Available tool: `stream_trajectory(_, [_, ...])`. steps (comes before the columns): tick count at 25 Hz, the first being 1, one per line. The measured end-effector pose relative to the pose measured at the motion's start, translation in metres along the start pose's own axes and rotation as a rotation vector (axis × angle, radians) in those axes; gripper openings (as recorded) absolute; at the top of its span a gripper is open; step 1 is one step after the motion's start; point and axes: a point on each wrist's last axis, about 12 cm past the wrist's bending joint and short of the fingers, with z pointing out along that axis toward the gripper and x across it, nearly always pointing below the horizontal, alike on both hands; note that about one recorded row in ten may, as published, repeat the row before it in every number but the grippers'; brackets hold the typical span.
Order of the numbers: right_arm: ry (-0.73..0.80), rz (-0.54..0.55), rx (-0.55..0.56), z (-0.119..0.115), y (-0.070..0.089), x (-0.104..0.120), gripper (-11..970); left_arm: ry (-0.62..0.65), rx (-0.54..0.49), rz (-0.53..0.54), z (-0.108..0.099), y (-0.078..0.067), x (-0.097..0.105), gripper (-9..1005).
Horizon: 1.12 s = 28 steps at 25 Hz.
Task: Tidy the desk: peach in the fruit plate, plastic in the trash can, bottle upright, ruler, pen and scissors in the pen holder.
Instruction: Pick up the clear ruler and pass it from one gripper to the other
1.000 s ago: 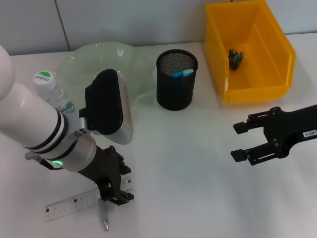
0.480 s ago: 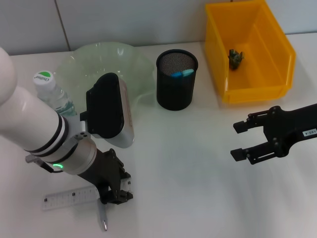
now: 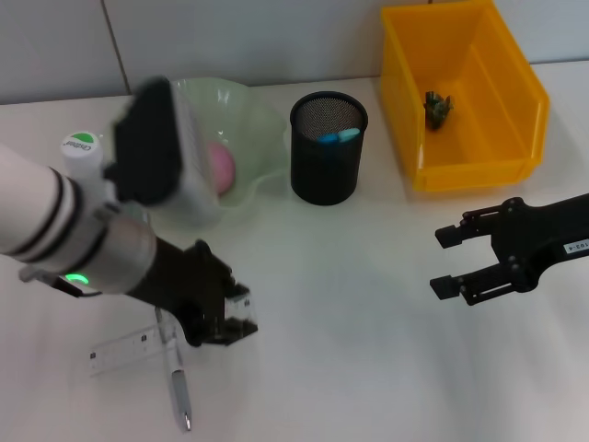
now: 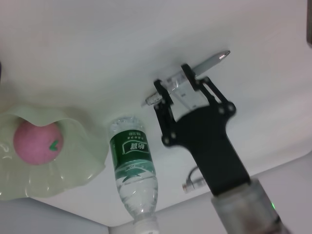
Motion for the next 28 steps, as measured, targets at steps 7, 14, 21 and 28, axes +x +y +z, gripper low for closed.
stream_trajectory(7, [-0.007,0.008,0.016,-0.004,-0.001,-0.001,735,-0.378,0.04,-0.202,-0.056,0.011,0.005,395])
stream_trajectory(14, [-0.009,0.011,0.021,-0.005,-0.002,0.0,733,-0.722,0.045,-0.296,-0.078,0.008,0.019,396])
stream_trajectory(21, [-0.029,0.019,0.054,-0.01,-0.004,0.002,730,-1.096,0.039,-0.354,-0.08,0.006,0.039,396])
stream_trajectory(28, [-0.031,0.022,0.077,-0.01,-0.007,0.003,727,-1.366,-0.044,-0.329,-0.056,0.006,0.053,395])
